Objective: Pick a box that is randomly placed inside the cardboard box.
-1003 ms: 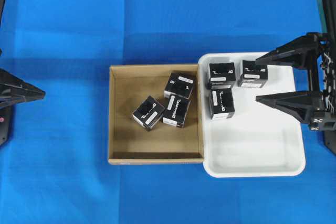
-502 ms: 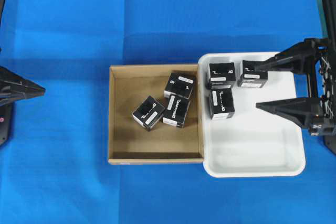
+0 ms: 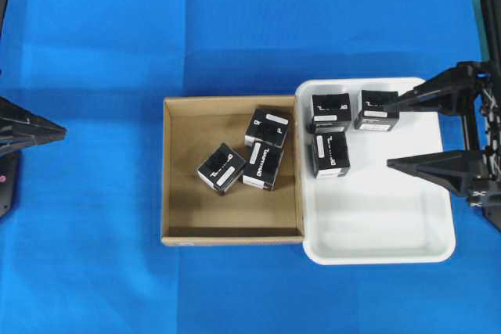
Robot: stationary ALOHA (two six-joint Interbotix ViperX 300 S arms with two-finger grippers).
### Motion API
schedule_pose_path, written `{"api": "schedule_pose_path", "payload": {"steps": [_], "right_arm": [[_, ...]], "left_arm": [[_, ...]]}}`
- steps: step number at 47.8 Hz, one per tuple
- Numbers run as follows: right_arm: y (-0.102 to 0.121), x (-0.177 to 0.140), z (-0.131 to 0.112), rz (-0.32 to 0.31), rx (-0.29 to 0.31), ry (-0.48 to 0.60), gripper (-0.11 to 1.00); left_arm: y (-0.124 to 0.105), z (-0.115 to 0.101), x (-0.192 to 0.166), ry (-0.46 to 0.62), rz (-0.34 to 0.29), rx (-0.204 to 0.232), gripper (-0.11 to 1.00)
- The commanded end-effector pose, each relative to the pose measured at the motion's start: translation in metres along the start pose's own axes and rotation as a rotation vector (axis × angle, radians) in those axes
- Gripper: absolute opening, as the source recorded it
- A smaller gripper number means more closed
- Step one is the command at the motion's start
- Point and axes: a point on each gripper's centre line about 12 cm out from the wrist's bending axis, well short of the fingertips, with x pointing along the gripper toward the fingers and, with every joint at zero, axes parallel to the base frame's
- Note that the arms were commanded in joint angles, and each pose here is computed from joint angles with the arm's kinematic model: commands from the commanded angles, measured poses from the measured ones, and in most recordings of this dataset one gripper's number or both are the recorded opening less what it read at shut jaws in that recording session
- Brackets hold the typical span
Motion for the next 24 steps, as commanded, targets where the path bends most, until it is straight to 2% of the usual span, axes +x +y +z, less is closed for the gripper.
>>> {"api": "schedule_pose_path", "payload": {"steps": [1, 24], "right_arm": [[0.003, -0.004, 0.003, 0.013, -0.004, -0.002, 0.95], [0.005, -0.017, 0.007, 0.021, -0.008, -0.021, 0.95]], "left_arm": [[0.000, 0.005, 0.001, -0.015, 0.002, 0.003, -0.07], [-0.002, 0.006, 0.002, -0.033, -0.009, 0.001, -0.07]]}}
